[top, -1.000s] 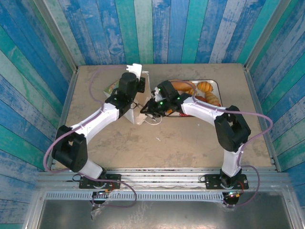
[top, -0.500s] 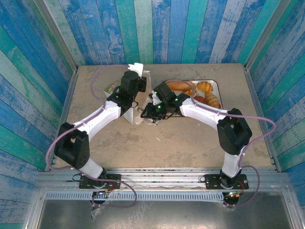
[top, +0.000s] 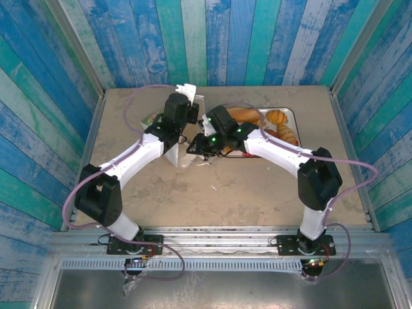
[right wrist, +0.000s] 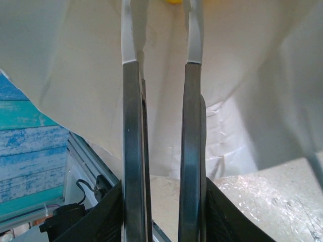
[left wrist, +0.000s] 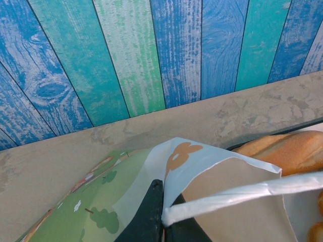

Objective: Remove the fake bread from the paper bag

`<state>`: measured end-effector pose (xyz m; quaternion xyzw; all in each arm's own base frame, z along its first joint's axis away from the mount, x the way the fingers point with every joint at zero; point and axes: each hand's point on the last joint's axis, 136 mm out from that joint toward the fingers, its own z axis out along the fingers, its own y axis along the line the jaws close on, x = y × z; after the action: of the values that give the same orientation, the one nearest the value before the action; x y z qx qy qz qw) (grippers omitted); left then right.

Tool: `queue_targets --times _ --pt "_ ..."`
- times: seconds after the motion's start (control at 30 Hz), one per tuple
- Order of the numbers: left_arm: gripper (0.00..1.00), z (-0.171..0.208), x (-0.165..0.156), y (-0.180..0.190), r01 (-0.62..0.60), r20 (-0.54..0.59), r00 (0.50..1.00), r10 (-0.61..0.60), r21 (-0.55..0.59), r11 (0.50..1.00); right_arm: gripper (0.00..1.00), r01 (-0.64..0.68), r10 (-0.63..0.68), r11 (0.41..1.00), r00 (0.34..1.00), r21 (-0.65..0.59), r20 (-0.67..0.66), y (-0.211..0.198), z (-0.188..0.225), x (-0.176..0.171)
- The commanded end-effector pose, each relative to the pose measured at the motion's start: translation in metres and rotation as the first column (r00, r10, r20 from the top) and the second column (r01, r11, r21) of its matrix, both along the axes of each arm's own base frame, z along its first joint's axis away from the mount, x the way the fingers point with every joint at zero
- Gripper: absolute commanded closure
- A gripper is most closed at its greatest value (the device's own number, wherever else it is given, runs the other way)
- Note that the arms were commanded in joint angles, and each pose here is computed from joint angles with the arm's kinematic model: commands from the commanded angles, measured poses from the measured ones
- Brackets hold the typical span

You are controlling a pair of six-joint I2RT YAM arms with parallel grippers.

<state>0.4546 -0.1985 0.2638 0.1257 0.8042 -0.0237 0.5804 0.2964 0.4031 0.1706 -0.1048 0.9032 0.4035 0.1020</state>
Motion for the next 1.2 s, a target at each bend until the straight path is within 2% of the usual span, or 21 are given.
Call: queue_targets --times 0.0,0.3,0.63,0.87,1.17 --pt "0.99 0.0 0.008 -0.009 0.019 0.001 1.0 -0.019 0.001 1.0 0.63 -0.067 0.067 0.998 0.998 0.003 -0.004 0.013 -0.002 -0.008" --pt "0.99 0.004 -0.001 -0.012 0.064 0.014 0.998 -0.064 0.001 0.998 0.64 -0.098 0.098 0.995 0.993 0.01 -0.059 0.025 -0.021 -0.005" --pt "1.0 0.003 -0.016 -0.009 0.099 0.042 0.994 -0.098 -0.004 0.995 0.63 -0.036 0.038 0.999 0.986 0.017 -0.16 0.018 -0.052 0.0" --pt "1.0 0.001 -0.015 -0.008 0.085 0.039 0.996 -0.084 -0.02 0.996 0.6 0.002 0.0 1.0 0.984 0.01 -0.178 0.011 -0.06 0.004" --pt "1.0 0.001 -0.015 -0.017 0.121 0.025 0.993 -0.12 -0.045 0.992 0.58 0.007 0.003 0.998 0.989 0.064 -0.146 0.026 -0.057 0.022"
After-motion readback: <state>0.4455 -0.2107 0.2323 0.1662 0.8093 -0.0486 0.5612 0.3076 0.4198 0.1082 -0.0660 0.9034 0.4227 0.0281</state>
